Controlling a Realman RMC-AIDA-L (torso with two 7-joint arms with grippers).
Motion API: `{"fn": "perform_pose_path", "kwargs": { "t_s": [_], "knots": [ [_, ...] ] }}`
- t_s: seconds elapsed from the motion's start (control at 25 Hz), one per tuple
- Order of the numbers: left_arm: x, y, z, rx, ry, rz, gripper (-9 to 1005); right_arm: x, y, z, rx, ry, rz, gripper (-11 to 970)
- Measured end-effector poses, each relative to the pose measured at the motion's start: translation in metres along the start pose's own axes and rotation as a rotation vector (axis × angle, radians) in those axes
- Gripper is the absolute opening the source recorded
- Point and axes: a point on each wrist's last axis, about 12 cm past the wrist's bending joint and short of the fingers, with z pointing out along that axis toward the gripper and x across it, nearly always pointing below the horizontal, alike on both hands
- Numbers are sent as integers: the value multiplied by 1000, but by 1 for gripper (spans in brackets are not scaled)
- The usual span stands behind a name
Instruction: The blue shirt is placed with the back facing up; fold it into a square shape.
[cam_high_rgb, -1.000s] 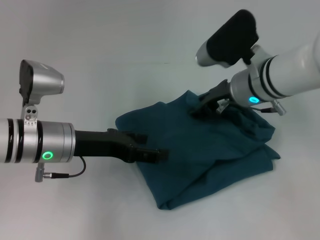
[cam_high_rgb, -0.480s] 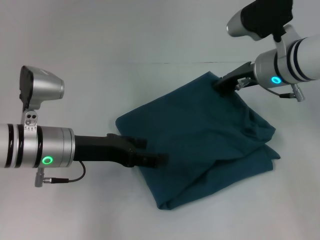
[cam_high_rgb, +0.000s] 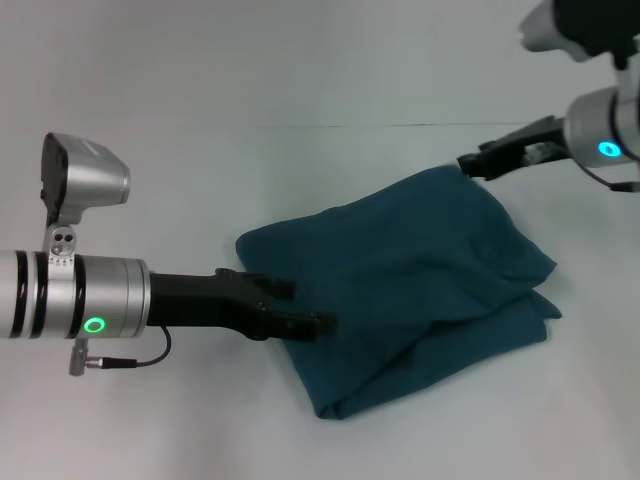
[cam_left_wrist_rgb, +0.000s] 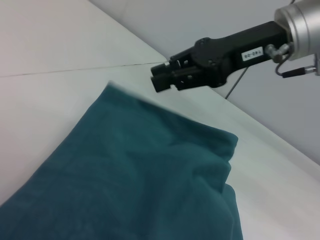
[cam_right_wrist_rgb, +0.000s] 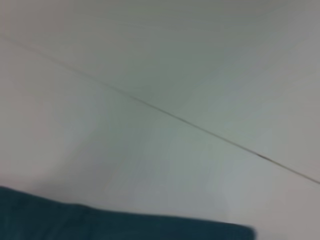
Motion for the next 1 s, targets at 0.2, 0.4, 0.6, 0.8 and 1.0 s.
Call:
{"fn": "perform_pose_path", "kwargs": {
  "t_s": [0.2,0.4,0.6,0.8,1.0],
  "knots": [
    [0,0,-1,1,3,20,948,15,-13,-21,-5,6,47,432],
    [-2,0,0,4,6,30,948,32,-10,-33,-97,102,63,545],
    [-3,-1,2,8,13,40,949,46,-9,-35,-125,146,87,658],
    [-3,-2,4,9,25,48,949,55,-9,-33,-134,160,105,842],
    [-3,-2,5,10,26,49,949,62,-7,-27,-163,167,110,915]
  ]
}}
